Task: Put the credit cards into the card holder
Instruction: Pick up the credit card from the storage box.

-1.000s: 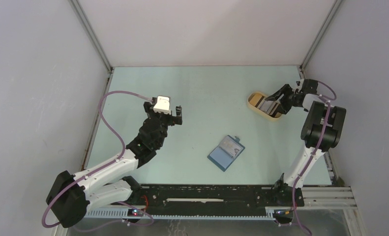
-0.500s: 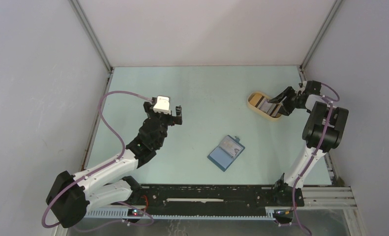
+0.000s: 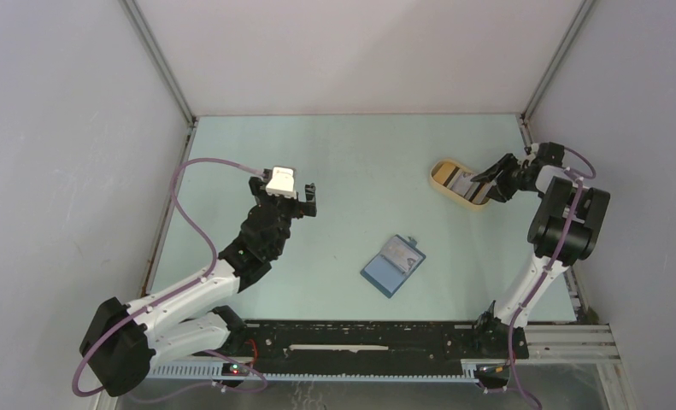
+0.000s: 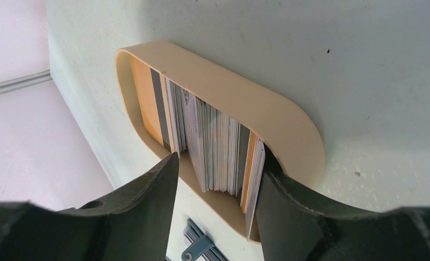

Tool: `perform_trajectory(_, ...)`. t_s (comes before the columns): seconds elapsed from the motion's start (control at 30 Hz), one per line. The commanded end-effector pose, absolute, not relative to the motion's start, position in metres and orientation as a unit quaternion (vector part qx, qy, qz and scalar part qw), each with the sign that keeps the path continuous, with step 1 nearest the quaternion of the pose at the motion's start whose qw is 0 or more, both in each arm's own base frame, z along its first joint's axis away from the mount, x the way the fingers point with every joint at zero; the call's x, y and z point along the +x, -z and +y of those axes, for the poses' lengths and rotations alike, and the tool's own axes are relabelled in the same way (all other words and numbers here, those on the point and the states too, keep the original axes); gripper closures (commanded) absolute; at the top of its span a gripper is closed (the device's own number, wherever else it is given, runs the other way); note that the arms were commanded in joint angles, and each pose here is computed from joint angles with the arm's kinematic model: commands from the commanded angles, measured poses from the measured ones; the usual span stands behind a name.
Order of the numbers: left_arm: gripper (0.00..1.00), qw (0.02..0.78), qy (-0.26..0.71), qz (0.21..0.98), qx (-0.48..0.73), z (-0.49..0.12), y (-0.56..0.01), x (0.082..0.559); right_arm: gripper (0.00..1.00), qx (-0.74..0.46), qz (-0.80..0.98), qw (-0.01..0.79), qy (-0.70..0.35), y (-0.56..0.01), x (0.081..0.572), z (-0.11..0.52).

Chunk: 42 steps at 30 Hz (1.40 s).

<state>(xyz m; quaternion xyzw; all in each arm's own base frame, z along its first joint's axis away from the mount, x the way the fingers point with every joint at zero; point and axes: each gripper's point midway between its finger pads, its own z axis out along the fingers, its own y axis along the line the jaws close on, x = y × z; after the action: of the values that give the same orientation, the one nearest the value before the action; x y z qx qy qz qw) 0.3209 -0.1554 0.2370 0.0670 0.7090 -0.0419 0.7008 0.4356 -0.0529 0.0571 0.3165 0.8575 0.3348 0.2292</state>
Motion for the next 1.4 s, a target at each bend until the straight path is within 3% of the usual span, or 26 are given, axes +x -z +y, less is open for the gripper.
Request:
perform_trajectory(0.0, 0.00, 0.716, 0.052, 0.694, 0.060, -0.154, -0.249, 0.320, 0.40, 0.296, 0.857, 0.252, -0.339, -0.079, 0.437, -0.058)
perform_trajectory(0.7, 0.00, 0.717, 0.053, 0.693, 0.059, -0.153, -0.250, 0.320, 0.49, 0.302, 0.862, 0.245, -0.326, -0.074, 0.426, -0.070)
perform_trajectory(1.0, 0.00, 0.717, 0.053, 0.693, 0.059, -0.154, -0.250, 0.319, 0.62, 0.306, 0.863, 0.236, -0.326, -0.070, 0.422, -0.072)
perform_trajectory(1.17, 0.00, 0.717, 0.053, 0.693, 0.059, -0.153, -0.250, 0.319, 0.80, 0.311, 0.862, 0.233, -0.326, -0.069, 0.420, -0.075)
perform_trajectory(1.37, 0.00, 0.717, 0.053, 0.692, 0.058, -0.153, -0.250, 0.319, 0.94, 0.312, 0.860, 0.235, -0.329, -0.072, 0.417, -0.076)
